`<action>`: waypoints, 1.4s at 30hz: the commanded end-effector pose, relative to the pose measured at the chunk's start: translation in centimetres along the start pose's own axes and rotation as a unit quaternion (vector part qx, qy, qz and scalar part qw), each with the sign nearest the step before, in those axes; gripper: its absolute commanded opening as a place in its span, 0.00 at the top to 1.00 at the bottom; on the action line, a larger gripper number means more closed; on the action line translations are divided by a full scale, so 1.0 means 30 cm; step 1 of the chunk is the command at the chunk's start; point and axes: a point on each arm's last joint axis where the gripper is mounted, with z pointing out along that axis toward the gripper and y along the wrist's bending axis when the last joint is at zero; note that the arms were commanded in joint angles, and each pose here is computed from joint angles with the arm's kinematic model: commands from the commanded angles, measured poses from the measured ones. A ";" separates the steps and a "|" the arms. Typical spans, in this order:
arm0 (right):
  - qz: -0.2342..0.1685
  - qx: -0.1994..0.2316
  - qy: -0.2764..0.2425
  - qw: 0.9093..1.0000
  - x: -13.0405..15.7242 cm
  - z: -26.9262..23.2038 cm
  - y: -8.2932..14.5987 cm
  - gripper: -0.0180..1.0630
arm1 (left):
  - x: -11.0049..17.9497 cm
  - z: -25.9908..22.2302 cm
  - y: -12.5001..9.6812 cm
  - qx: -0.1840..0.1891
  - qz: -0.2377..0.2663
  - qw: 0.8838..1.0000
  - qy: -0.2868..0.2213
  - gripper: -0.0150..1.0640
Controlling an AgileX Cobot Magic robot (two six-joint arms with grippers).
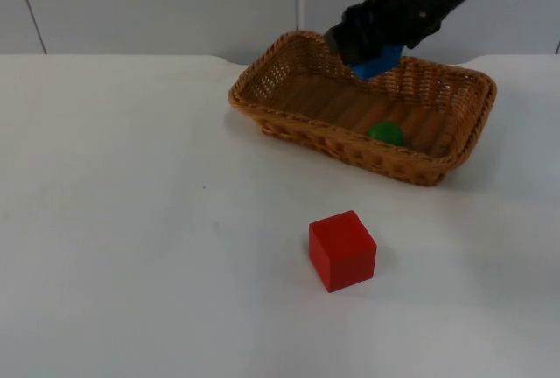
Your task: Place all geometric objects except the red cube into the basket.
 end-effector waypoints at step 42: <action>0.017 0.068 -0.253 0.965 -0.142 -1.119 -0.109 0.03 | -0.006 0.008 0.005 -0.006 0.002 1.000 -0.014 0.02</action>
